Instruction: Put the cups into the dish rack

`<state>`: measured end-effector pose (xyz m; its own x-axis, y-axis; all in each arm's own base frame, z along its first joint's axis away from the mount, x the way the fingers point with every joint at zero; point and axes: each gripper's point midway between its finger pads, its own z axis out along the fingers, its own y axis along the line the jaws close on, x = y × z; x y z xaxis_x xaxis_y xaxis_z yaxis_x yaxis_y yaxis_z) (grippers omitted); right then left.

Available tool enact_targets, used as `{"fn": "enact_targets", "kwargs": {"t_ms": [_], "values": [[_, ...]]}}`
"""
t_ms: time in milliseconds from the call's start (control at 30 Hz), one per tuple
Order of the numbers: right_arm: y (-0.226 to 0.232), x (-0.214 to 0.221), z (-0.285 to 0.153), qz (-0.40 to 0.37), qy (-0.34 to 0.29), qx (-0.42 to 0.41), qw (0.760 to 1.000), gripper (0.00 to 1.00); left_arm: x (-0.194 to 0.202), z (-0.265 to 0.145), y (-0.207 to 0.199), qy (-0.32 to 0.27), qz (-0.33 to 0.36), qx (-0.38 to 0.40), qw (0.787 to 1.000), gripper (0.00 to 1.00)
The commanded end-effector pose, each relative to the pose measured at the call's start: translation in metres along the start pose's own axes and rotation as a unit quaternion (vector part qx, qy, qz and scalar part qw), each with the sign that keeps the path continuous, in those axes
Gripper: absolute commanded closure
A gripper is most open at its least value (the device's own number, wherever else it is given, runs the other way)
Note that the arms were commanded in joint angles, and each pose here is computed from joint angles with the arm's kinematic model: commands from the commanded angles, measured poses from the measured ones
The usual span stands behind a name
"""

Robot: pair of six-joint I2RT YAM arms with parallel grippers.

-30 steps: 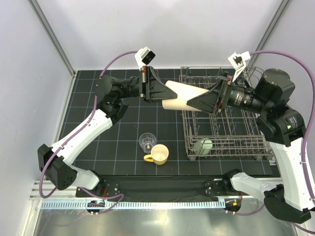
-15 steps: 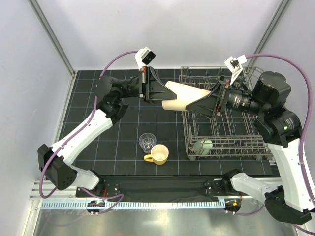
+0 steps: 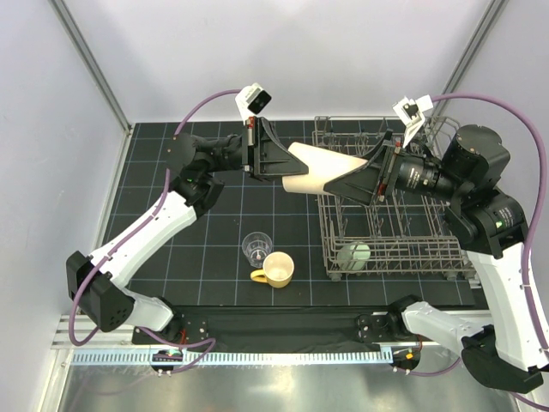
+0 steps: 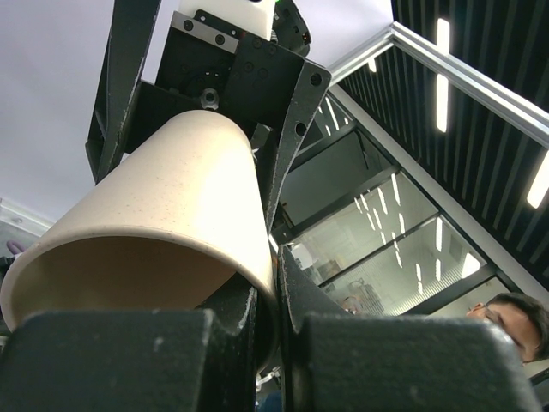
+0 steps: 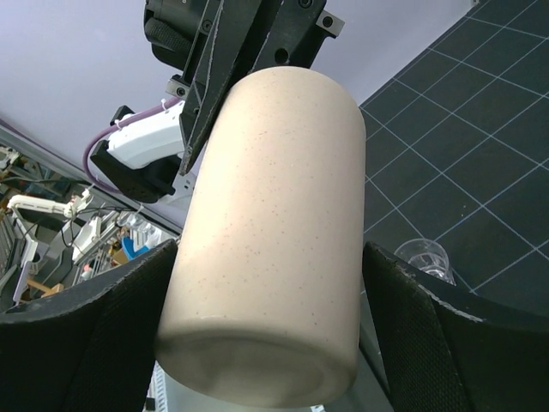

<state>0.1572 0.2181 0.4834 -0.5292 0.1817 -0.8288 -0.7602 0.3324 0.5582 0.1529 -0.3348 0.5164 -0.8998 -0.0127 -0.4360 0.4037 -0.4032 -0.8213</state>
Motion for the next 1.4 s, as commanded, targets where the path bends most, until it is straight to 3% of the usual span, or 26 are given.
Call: {"fn": "enact_targets", "kwargs": {"t_ms": [0, 133, 167, 233, 267, 300, 333, 367, 433, 467, 533, 667, 733, 767, 800, 833, 867, 900, 933, 967, 1067, 1100, 1267, 1367], "values": [[0.015, -0.013, -0.003, -0.020, -0.017, -0.021, 0.999, 0.14, 0.003, 0.000, -0.019, 0.001, 0.025, 0.023, 0.999, 1.00], [0.014, -0.012, -0.003, -0.019, -0.016, -0.019, 1.000, 0.27, 0.002, 0.000, -0.017, 0.001, 0.023, 0.022, 0.999, 0.99], [0.013, -0.011, -0.003, -0.019, -0.015, -0.019, 1.000, 0.37, 0.002, 0.000, -0.016, 0.001, 0.022, 0.021, 1.000, 0.99], [0.011, -0.010, -0.002, -0.016, -0.012, -0.017, 1.000, 0.48, 0.002, 0.000, -0.014, 0.002, 0.019, 0.019, 1.000, 1.00], [0.009, -0.009, -0.001, -0.012, -0.007, -0.013, 1.000, 0.61, 0.001, 0.001, -0.011, 0.001, 0.016, 0.017, 1.000, 0.99], [0.007, -0.007, -0.001, -0.010, -0.004, -0.009, 1.000, 0.70, 0.000, 0.001, -0.008, 0.002, 0.009, 0.013, 1.000, 0.94], [0.005, -0.008, 0.000, -0.013, -0.003, -0.005, 1.000, 0.85, -0.001, 0.000, -0.005, 0.001, 0.005, 0.010, 1.000, 0.86], [0.000, -0.005, -0.001, -0.005, 0.002, 0.009, 1.000, 0.93, -0.003, -0.001, -0.002, 0.001, 0.001, 0.007, 1.000, 0.68], [-0.004, -0.003, -0.002, -0.004, 0.007, 0.020, 1.000, 0.96, -0.008, -0.005, 0.002, -0.007, 0.001, 0.001, 1.000, 0.52], [-0.006, 0.001, -0.003, -0.002, 0.011, 0.027, 1.000, 0.96, -0.009, -0.008, 0.004, -0.009, 0.000, -0.002, 1.000, 0.38], [-0.011, 0.002, -0.005, 0.000, 0.010, 0.043, 0.999, 0.96, -0.017, -0.016, 0.005, -0.024, 0.005, -0.011, 1.000, 0.28], [-0.019, 0.007, -0.013, 0.002, 0.015, 0.075, 0.997, 0.96, -0.028, -0.038, 0.018, -0.054, 0.000, -0.049, 0.997, 0.20], [-0.031, 0.007, -0.016, 0.003, 0.012, 0.110, 0.994, 0.96, -0.030, -0.050, 0.031, -0.067, 0.008, -0.083, 0.994, 0.21], [-0.035, 0.013, -0.020, 0.011, 0.022, 0.129, 0.991, 0.96, -0.034, -0.060, 0.053, -0.084, -0.032, -0.129, 0.988, 0.22], [-0.042, 0.014, -0.024, 0.006, 0.027, 0.151, 0.988, 0.96, -0.039, -0.071, 0.062, -0.095, -0.010, -0.154, 0.983, 0.22], [-0.063, 0.014, -0.026, 0.014, 0.031, 0.203, 0.979, 0.96, -0.040, -0.077, 0.066, -0.102, 0.002, -0.176, 0.979, 0.22], [-0.071, 0.022, -0.037, 0.025, 0.048, 0.243, 0.969, 0.96, -0.038, -0.092, 0.090, -0.121, -0.051, -0.235, 0.963, 0.23], [-0.084, 0.025, -0.041, 0.027, 0.061, 0.276, 0.959, 0.96, -0.042, -0.101, 0.093, -0.125, -0.013, -0.260, 0.957, 0.23], [-0.107, 0.021, -0.050, 0.027, 0.061, 0.342, 0.937, 0.96, -0.042, -0.108, 0.100, -0.132, -0.017, -0.286, 0.949, 0.24], [-0.121, 0.038, -0.062, 0.049, 0.100, 0.386, 0.916, 0.96, -0.038, -0.121, 0.116, -0.144, -0.048, -0.331, 0.931, 0.25], [-0.162, 0.059, -0.093, 0.082, 0.156, 0.497, 0.850, 0.96, -0.038, -0.137, 0.130, -0.138, -0.024, -0.396, 0.908, 0.26], [-0.172, 0.061, -0.102, 0.084, 0.160, 0.525, 0.831, 0.96, -0.032, -0.149, 0.143, -0.141, -0.048, -0.433, 0.889, 0.27], [-0.217, 0.095, -0.140, 0.150, 0.193, 0.606, 0.757, 0.96, -0.027, -0.169, 0.161, -0.121, -0.049, -0.500, 0.856, 0.26], [-0.228, 0.115, -0.151, 0.177, 0.215, 0.625, 0.729, 0.96, -0.024, -0.183, 0.171, -0.120, -0.051, -0.533, 0.836, 0.23]]}}
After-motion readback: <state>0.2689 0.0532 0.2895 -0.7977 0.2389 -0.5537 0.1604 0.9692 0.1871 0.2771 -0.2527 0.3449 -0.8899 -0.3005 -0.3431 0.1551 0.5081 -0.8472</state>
